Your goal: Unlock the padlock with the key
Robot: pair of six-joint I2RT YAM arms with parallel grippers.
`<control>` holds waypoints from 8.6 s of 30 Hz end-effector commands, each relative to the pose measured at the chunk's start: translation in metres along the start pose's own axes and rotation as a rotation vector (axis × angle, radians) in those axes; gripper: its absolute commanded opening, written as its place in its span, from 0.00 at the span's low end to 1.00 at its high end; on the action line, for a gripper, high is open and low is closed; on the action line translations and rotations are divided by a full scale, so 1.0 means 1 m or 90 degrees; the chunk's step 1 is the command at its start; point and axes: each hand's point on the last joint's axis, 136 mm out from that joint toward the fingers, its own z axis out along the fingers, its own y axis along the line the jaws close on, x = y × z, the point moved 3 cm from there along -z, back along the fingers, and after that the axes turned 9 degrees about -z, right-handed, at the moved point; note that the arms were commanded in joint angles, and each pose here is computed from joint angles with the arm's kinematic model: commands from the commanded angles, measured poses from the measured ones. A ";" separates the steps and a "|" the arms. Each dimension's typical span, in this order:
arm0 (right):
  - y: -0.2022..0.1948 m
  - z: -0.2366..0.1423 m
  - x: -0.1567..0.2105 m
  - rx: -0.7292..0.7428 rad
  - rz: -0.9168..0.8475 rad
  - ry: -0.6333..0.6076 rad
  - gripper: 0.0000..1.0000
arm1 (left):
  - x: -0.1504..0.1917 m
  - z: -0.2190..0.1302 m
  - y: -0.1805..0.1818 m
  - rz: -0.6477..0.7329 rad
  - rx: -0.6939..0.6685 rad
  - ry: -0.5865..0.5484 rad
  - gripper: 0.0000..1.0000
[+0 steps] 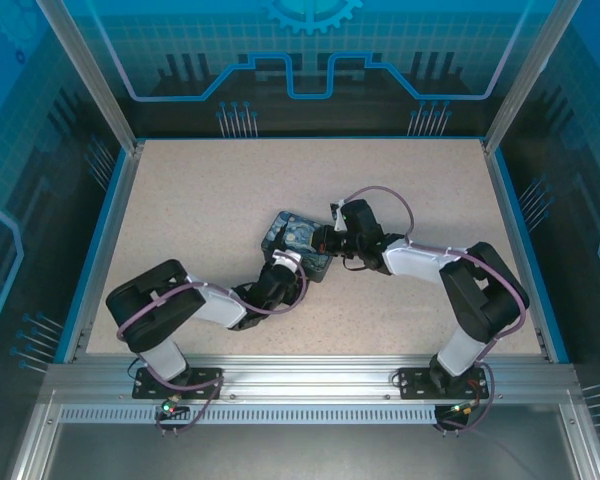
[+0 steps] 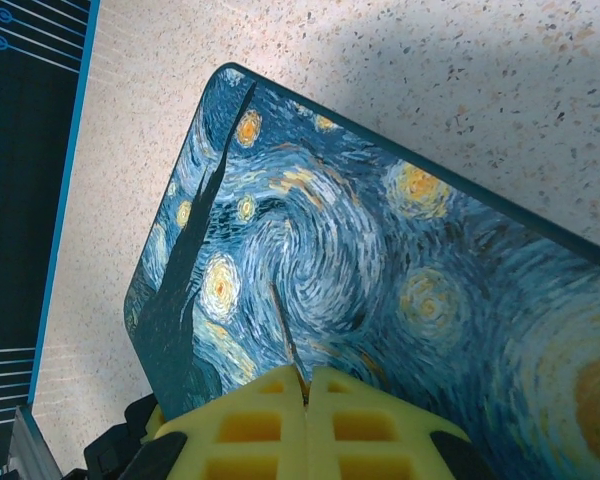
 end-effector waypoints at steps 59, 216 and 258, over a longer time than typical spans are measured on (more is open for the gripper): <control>0.008 -0.072 -0.002 -0.032 -0.102 -0.049 0.02 | -0.048 0.003 -0.008 -0.055 0.089 0.008 0.49; -0.016 -0.014 0.078 0.010 -0.463 -0.079 0.01 | -0.087 -0.010 -0.049 -0.445 0.157 0.191 0.00; -0.004 -0.037 0.047 -0.030 -0.438 -0.212 0.00 | -0.094 -0.009 -0.062 -0.539 0.207 0.205 0.00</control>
